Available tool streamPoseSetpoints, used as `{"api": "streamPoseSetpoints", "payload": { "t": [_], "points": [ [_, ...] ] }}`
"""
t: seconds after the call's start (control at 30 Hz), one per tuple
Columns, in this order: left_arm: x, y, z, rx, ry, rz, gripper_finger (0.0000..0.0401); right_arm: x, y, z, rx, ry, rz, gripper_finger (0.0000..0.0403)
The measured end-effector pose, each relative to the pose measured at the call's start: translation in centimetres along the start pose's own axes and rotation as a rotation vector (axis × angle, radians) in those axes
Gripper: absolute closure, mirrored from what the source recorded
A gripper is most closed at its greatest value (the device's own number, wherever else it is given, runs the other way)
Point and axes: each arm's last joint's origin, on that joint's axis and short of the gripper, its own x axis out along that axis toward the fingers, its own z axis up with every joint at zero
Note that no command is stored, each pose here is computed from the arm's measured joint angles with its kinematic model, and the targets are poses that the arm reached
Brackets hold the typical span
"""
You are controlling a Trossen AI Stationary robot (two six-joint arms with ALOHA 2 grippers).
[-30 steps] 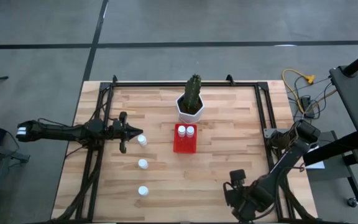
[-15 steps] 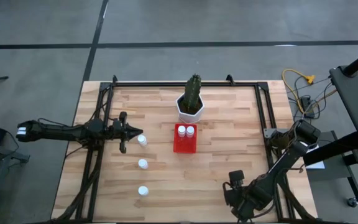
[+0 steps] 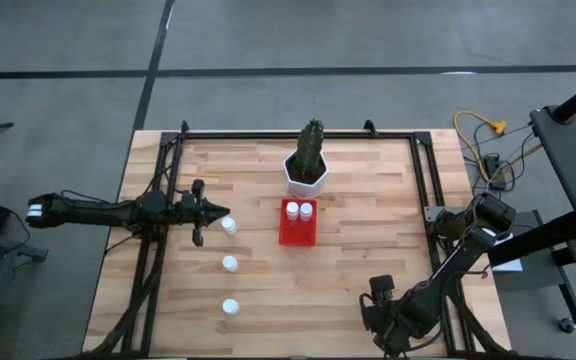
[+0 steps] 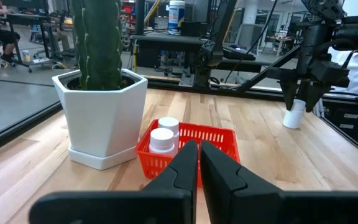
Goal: Pick and place pill bottles into a basket
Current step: Put the white pill bottle into the red bin
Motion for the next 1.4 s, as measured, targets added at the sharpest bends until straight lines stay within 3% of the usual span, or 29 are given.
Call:
{"api": "streamPoseSetpoints", "payload": {
  "t": [0.27,0.57,0.9,1.17,1.4],
  "points": [
    [0.0,0.0,0.0,0.0,0.001,0.0,0.04,0.1,0.0,-0.1,0.002,0.012,0.005,0.0181],
    [0.0,0.0,0.0,0.0,0.0,0.001,0.04,0.3,-0.1,-0.3,-0.01,0.02,-0.002,0.0244],
    [0.0,0.0,0.0,0.0,0.0,0.001,0.04,0.4,-0.8,0.4,-0.043,-0.001,-0.023,0.0246],
    [0.0,0.0,0.0,0.0,0.0,0.0,0.04,0.2,-3.4,3.0,-0.109,-0.037,-0.059,0.0246],
    [0.0,0.0,0.0,0.0,0.001,0.0,0.04,-2.2,-7.3,6.1,-0.108,-0.121,-0.061,0.0246]
  ]
}}
